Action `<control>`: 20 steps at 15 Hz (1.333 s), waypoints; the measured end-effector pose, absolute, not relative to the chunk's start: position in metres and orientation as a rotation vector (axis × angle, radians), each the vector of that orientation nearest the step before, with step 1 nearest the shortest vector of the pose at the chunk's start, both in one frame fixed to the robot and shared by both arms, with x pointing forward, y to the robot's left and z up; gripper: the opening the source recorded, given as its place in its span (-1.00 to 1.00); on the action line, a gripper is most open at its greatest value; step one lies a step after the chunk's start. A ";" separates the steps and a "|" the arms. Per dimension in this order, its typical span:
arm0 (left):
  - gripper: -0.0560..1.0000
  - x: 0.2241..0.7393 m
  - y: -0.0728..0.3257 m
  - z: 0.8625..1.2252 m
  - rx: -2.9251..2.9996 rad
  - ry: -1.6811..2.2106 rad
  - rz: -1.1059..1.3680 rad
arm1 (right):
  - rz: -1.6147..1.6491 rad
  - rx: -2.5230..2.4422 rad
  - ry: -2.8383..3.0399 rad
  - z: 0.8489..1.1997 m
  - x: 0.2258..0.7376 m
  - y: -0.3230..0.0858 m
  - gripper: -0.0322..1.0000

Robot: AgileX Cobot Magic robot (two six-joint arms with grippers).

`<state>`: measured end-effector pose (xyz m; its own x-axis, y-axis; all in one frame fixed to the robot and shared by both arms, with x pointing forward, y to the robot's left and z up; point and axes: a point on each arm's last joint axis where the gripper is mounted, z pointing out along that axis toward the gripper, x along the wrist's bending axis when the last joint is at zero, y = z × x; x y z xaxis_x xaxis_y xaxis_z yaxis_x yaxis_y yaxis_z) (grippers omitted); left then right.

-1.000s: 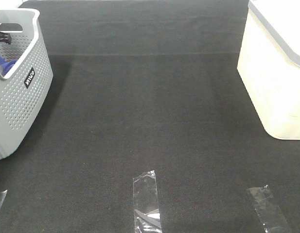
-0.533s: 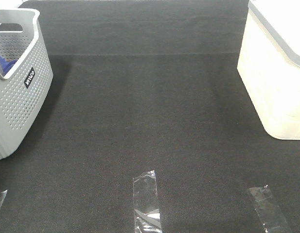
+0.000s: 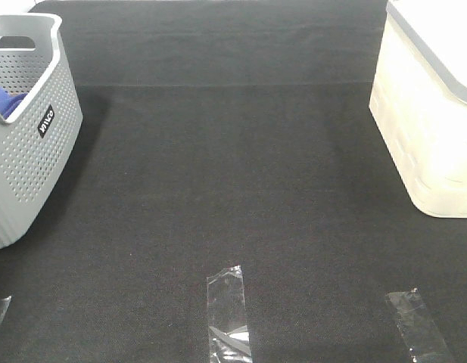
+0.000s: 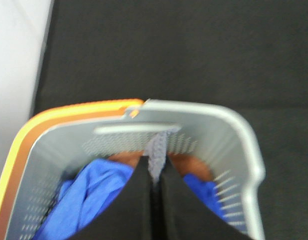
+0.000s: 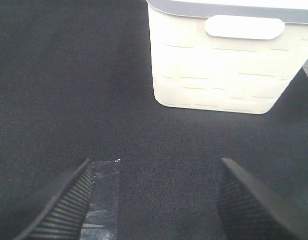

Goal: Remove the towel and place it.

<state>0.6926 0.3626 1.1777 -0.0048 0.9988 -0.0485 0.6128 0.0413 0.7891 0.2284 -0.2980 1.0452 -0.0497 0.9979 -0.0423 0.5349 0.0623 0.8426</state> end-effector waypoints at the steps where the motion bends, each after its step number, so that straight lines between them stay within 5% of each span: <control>1: -0.89 0.687 0.358 1.192 1.613 1.619 0.783 | 0.871 1.550 1.667 1.045 0.228 -0.298 0.34; 9: -0.89 0.637 0.294 1.282 1.441 1.011 0.632 | 0.871 1.550 1.667 1.045 0.228 -0.298 0.34; 20: -0.89 0.604 0.151 1.277 1.700 0.566 0.423 | 0.975 1.564 1.700 1.046 0.228 -0.290 0.34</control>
